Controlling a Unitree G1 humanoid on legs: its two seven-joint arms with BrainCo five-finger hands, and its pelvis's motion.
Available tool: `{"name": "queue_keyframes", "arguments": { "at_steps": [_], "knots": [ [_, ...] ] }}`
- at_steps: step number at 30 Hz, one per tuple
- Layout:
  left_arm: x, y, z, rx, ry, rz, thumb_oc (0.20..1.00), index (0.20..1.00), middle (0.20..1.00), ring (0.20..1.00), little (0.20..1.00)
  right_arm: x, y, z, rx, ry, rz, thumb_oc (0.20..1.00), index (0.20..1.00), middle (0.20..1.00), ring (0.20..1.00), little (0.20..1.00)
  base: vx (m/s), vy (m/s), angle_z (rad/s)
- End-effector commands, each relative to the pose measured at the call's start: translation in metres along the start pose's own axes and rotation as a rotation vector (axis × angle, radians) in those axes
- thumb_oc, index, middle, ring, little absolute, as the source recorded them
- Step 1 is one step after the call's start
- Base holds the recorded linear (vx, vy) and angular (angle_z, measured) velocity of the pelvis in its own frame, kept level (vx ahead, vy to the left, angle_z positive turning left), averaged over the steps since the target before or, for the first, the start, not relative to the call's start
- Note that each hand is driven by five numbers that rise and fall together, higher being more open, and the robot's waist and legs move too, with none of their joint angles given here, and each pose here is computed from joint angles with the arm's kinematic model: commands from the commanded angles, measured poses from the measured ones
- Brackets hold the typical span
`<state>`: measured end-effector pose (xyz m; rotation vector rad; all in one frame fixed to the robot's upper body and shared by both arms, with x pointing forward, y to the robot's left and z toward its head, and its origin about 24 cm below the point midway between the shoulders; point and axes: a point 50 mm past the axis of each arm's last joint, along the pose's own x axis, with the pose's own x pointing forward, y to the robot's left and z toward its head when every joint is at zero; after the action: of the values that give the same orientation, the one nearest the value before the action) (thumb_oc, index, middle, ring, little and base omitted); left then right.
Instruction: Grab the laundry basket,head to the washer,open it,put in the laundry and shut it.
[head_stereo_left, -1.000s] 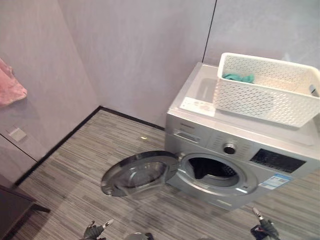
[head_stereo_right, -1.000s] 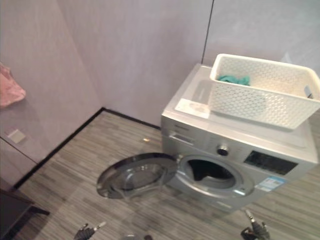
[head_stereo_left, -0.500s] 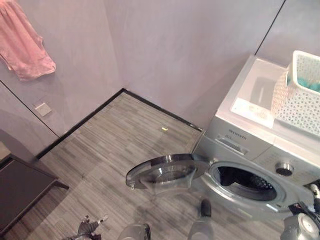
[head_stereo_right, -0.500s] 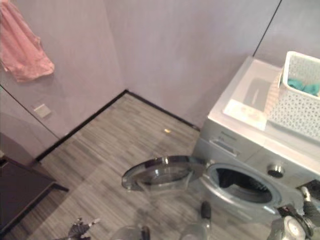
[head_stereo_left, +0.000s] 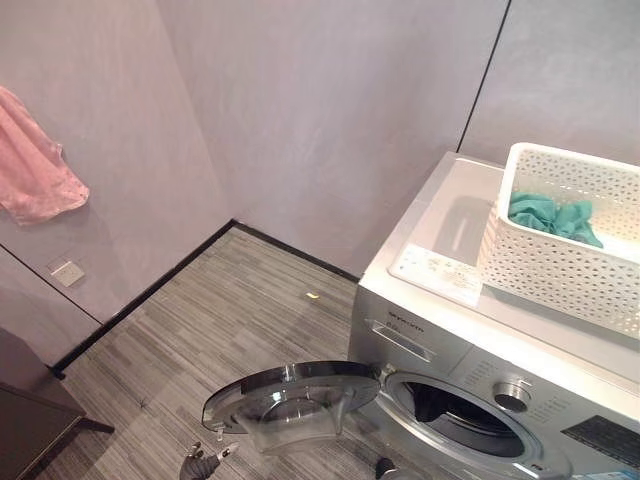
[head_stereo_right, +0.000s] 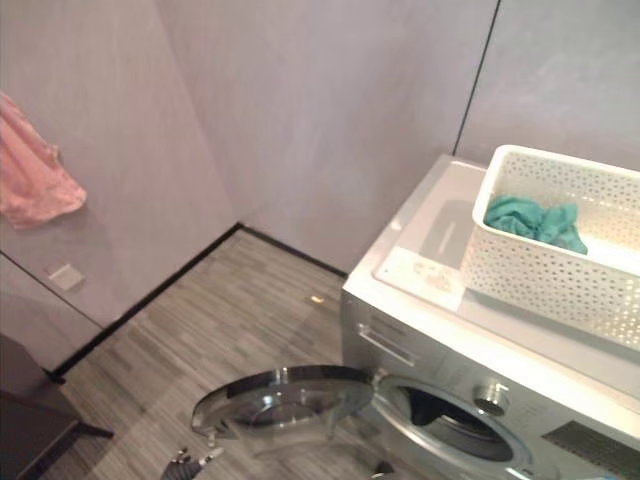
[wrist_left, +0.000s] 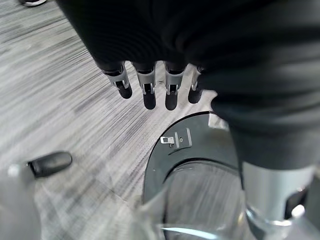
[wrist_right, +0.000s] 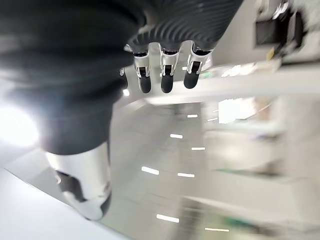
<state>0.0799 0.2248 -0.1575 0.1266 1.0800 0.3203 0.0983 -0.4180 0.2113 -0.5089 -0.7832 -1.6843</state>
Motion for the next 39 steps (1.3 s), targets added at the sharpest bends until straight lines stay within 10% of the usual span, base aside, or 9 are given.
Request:
{"name": "queue_keyframes", "arguments": {
  "at_steps": [1, 7, 18, 39],
  "knots": [
    [0.004, 0.025, 0.003, 0.117, -0.012, 0.028, 1.0, 1.0, 1.0, 1.0, 1.0, 0.026, 0.003, 0.039, -0.051, -0.278, -0.007, 1.0, 1.0, 1.0, 1.0, 1.0, 0.05, -0.107, 0.04],
    [0.002, 0.038, -0.009, 0.132, 0.049, 0.04, 1.0, 1.0, 1.0, 1.0, 1.0, 0.042, 0.044, 0.09, 0.045, -0.401, 0.244, 1.0, 1.0, 1.0, 1.0, 1.0, 0.02, -0.192, 0.03],
    [0.008, 0.021, 0.032, 0.083, -0.096, -0.078, 1.0, 1.0, 1.0, 1.0, 1.0, 0.069, 0.085, 0.035, -0.352, -0.179, 0.71, 1.0, 1.0, 1.0, 1.0, 1.0, -0.04, 0.009, -0.09],
    [0.007, 0.028, 0.022, 0.061, -0.061, -0.081, 1.0, 1.0, 1.0, 1.0, 1.0, -0.005, 0.146, 0.014, -0.258, -0.004, 1.334, 1.0, 1.0, 1.0, 1.0, 1.0, 0.09, -0.147, -0.02]
  ]
}}
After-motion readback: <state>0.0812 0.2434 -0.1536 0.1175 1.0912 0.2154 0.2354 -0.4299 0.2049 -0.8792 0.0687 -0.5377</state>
